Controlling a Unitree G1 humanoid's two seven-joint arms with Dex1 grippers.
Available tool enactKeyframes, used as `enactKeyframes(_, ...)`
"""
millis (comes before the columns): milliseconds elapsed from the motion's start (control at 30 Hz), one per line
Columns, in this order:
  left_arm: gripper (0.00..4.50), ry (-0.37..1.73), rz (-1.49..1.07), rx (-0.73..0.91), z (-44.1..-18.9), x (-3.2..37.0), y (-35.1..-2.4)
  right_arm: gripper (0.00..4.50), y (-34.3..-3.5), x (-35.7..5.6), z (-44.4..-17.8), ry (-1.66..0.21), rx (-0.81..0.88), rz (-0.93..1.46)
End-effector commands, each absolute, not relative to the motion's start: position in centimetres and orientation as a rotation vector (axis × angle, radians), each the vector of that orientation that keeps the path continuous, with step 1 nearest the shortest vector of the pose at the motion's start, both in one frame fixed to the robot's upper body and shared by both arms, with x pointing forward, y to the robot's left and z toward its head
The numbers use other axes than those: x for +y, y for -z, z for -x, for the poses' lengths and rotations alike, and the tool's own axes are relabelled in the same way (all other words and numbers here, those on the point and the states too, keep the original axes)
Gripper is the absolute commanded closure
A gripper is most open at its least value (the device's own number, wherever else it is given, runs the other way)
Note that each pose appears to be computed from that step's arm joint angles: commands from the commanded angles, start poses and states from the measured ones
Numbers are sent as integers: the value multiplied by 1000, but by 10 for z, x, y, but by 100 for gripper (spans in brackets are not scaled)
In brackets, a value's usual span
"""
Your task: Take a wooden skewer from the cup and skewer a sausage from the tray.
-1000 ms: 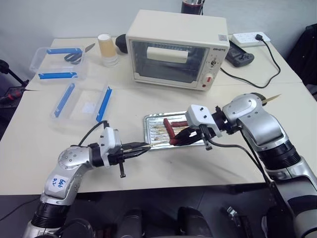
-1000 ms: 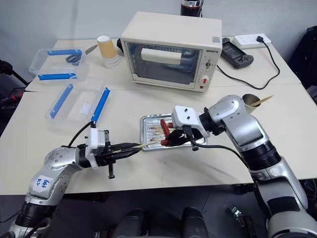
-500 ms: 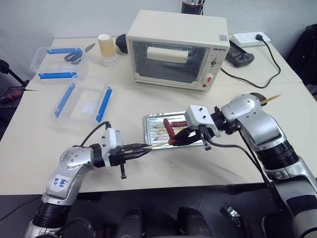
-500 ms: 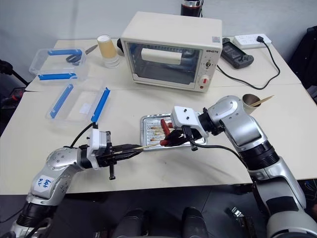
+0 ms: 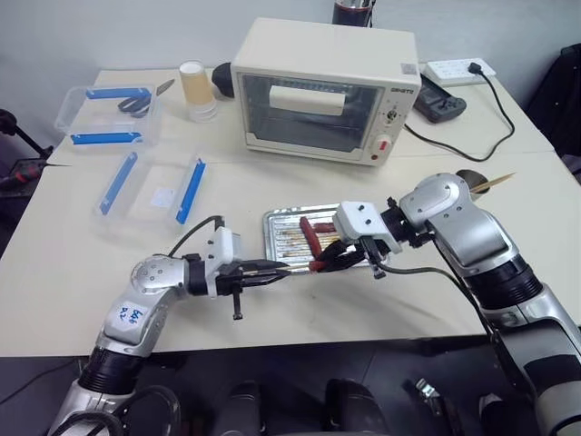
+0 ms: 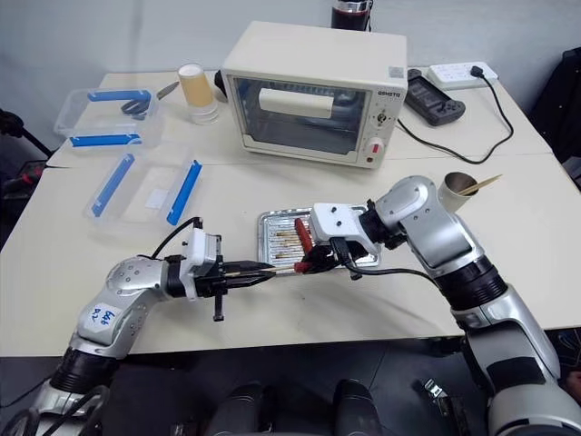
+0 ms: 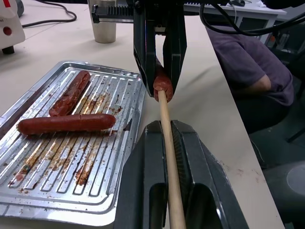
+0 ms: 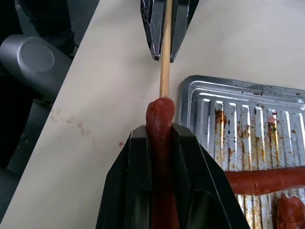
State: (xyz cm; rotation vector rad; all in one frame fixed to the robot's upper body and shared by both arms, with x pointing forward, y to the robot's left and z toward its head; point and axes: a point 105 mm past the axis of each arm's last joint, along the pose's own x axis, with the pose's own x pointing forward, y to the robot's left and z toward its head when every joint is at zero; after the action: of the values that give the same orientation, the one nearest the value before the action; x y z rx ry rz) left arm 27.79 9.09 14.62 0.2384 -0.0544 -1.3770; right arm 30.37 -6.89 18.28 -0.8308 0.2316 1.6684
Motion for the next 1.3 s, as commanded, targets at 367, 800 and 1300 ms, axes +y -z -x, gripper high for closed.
enactKeyframes(367,450,1550,-225,-99,-267,47,-151,414,-197,-44,-293,-1760,128,849)
enactKeyframes(800,450,1391,-249,-71,-279,92,-151,207,-196,-96,-310,-1585,216,812)
enactKeyframes(1300,450,787,-4,-271,-255,209,-184,3,-220,-150,-265,-1387,-160,261)
